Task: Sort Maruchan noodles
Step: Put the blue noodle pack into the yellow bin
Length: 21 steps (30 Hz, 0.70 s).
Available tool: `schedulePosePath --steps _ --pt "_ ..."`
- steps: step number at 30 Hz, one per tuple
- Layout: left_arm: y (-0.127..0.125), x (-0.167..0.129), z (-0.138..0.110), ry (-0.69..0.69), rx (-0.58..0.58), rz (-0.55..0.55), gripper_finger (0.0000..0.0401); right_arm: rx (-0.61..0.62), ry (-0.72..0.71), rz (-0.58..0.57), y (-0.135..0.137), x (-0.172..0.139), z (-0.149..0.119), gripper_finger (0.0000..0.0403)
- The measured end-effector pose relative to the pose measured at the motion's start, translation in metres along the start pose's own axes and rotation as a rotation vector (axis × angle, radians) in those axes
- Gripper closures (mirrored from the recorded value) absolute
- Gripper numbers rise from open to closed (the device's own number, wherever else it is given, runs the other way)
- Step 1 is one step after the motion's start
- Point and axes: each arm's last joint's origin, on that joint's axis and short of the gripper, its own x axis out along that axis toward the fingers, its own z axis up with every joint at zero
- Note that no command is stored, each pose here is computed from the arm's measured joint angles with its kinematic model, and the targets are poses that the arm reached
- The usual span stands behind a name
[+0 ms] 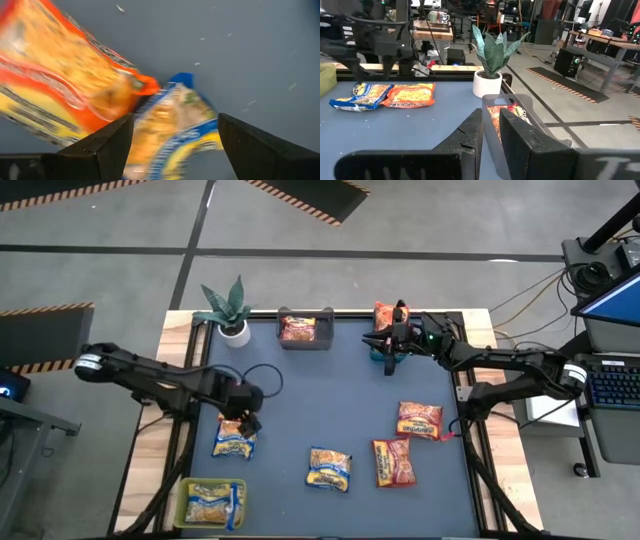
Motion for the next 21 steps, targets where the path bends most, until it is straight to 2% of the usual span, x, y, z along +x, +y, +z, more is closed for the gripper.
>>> schedulePosePath --steps 3,5,13,21 --pt "-0.007 0.006 0.002 0.002 -0.269 0.01 0.0134 0.006 0.0 0.0 0.0 0.0 0.0 0.0351" --pt "-0.014 0.012 0.001 0.025 -0.331 0.014 0.0134 0.006 0.001 0.0 0.0 0.0 0.0 0.0351" --pt "-0.047 0.035 0.003 0.071 -0.305 0.114 0.0134 0.006 0.0 0.0 0.0 0.0 0.0 0.0351" --pt "-0.049 0.058 0.005 0.099 -0.272 0.297 0.0134 0.006 0.0 0.0 0.0 0.0 0.0 0.0351"
